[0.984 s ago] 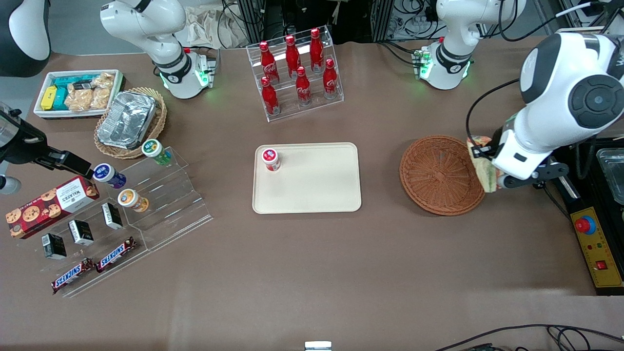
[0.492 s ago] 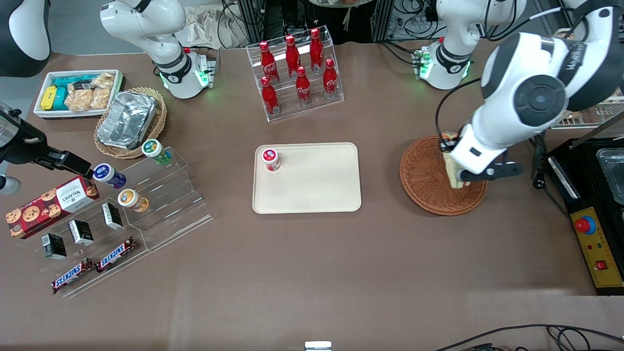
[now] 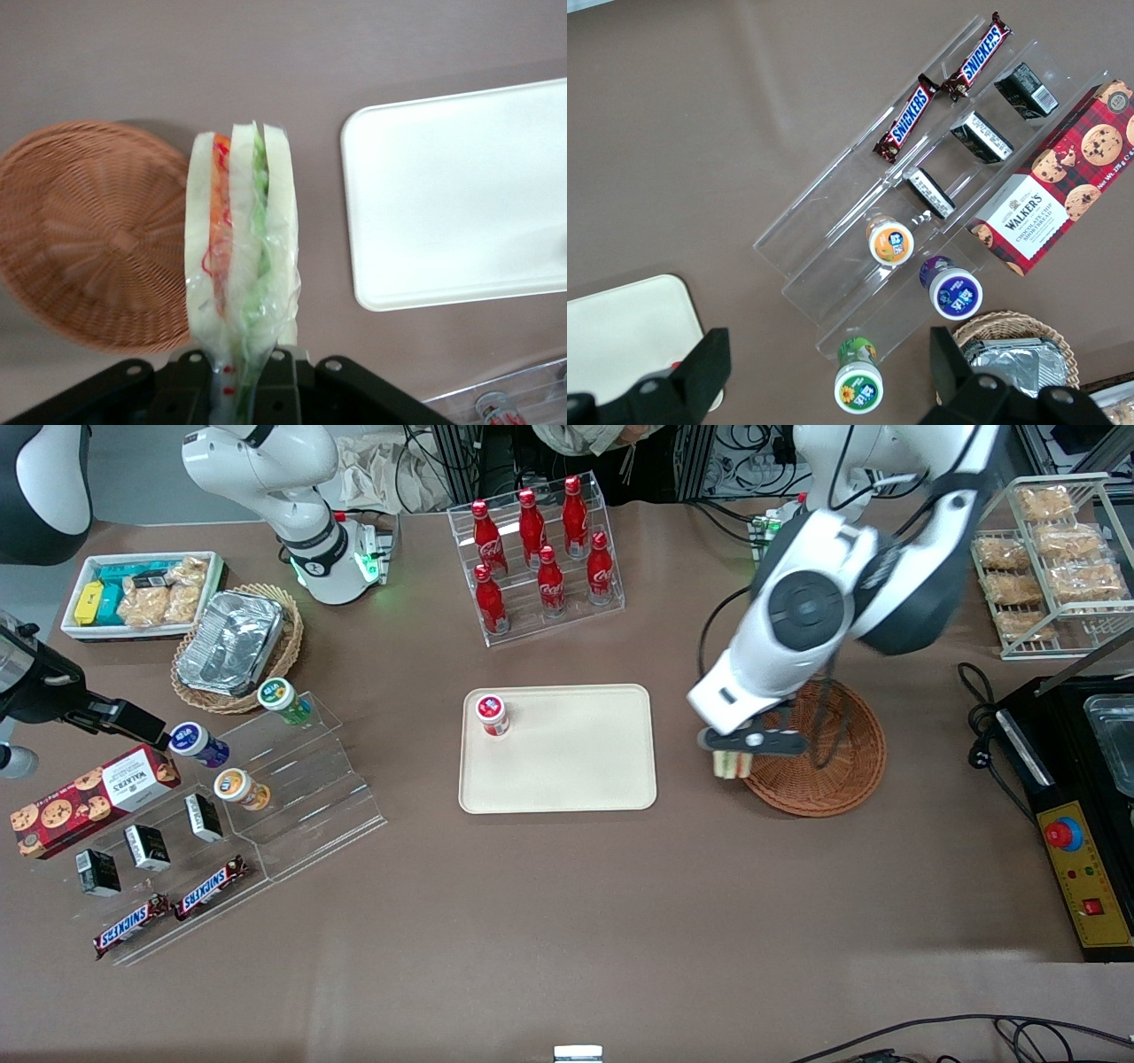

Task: Place sandwich from basket to tray
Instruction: 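Carry the sandwich over to the cream tray with the left gripper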

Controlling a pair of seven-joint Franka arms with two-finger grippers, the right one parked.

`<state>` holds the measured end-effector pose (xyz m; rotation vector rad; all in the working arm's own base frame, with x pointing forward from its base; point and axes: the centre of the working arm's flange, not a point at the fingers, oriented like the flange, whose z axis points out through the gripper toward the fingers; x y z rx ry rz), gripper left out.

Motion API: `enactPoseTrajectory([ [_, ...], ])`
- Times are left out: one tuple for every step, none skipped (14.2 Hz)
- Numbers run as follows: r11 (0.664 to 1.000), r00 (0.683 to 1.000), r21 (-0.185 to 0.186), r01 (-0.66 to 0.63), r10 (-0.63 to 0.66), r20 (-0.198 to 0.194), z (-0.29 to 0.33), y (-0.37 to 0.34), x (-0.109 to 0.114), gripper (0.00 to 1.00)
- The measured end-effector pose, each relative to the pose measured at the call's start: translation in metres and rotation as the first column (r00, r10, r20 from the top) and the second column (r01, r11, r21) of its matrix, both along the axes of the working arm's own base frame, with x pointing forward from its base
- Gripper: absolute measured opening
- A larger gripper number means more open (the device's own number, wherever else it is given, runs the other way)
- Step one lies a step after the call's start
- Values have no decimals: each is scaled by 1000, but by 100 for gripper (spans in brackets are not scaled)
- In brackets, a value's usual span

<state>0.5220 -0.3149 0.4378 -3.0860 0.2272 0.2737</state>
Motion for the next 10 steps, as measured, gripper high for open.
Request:
enactPoseTrajectory([
  [1000, 1000, -10, 21, -21, 6, -12, -14, -3, 16],
  [999, 999, -20, 36, -36, 15, -26, -28, -6, 16],
  [999, 999, -29, 43, -42, 25, -41, -40, -11, 16],
  [998, 998, -37, 46, -44, 39, -57, -51, -17, 16],
  [998, 998, -43, 47, -45, 48, -74, -60, -22, 16],
  [998, 998, -44, 42, -40, 49, -94, -68, -29, 16],
  [998, 998, -44, 39, -37, 44, -112, -74, -33, 16],
  [998, 999, -46, 34, -32, 38, -129, -79, -36, 16],
  [998, 999, -46, 32, -30, 29, -144, -82, -38, 16],
  [999, 999, -44, 31, -30, 17, -156, -84, -39, 16],
])
